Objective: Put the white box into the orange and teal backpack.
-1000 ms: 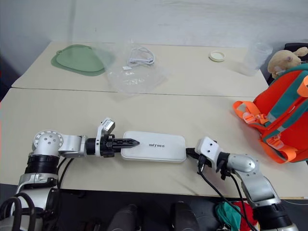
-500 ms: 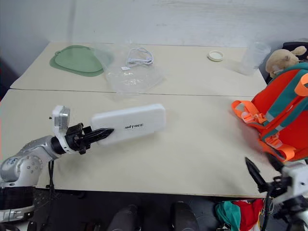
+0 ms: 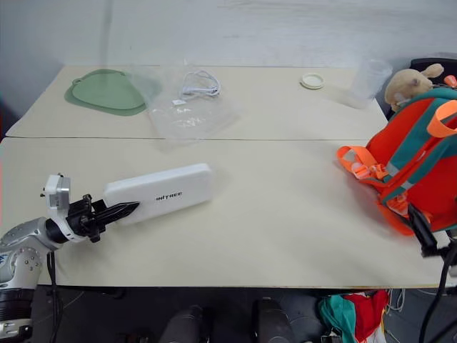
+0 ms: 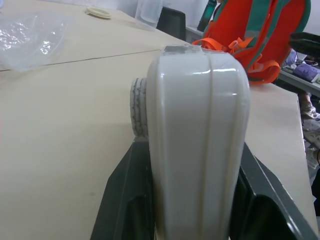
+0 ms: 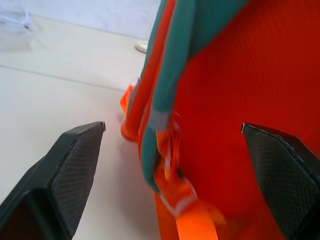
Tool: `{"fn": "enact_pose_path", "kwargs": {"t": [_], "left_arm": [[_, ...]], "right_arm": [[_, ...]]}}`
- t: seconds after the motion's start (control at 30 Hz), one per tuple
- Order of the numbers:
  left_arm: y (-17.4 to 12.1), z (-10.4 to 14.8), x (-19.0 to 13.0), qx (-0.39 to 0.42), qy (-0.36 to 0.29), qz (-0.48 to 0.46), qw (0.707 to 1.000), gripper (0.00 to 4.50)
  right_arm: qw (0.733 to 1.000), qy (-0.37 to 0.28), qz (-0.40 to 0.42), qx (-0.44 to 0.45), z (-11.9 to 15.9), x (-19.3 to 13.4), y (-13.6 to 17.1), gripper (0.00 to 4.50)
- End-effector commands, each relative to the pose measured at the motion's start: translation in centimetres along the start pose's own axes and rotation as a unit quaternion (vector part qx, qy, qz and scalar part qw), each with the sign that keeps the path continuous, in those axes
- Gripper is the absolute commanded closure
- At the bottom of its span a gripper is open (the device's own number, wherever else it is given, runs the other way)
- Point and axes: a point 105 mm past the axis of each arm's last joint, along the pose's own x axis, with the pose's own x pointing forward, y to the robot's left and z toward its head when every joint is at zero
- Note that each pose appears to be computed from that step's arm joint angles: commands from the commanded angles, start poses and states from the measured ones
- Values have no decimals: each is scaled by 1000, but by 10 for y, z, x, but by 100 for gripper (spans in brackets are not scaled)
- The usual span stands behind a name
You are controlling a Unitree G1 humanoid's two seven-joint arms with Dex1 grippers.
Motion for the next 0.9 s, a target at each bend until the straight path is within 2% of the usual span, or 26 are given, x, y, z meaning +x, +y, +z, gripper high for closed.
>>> {"fn": "enact_pose_path", "kwargs": {"t": [0.03, 0.17, 0.37, 0.53, 0.6, 0.73, 0.9], "left_arm": [[-3, 5, -3, 13, -15, -8, 1000, 324], [-5, 1, -7, 11, -16, -9, 1000, 324], [-9, 9, -8, 5, -37, -11, 999, 324], [-9, 23, -9, -15, -58, -3, 998, 324], [-9, 27, -11, -26, -55, 0, 998, 324], [-7, 34, -15, -46, -51, 3, 998, 324], [-1, 43, -19, -54, -46, 12, 997, 324]], "right_arm": [[1000, 0, 24, 12, 3, 25, 2, 1], [998, -20, 57, 13, 9, 51, 8, 1], [993, -45, 111, -4, 15, 84, 22, 204], [969, -98, 224, 33, 39, 94, 65, 381], [939, -100, 322, 67, 54, 95, 109, 439], [861, -86, 488, 111, 75, 78, 187, 444], [765, -80, 623, 140, 98, 48, 243, 444]]}}
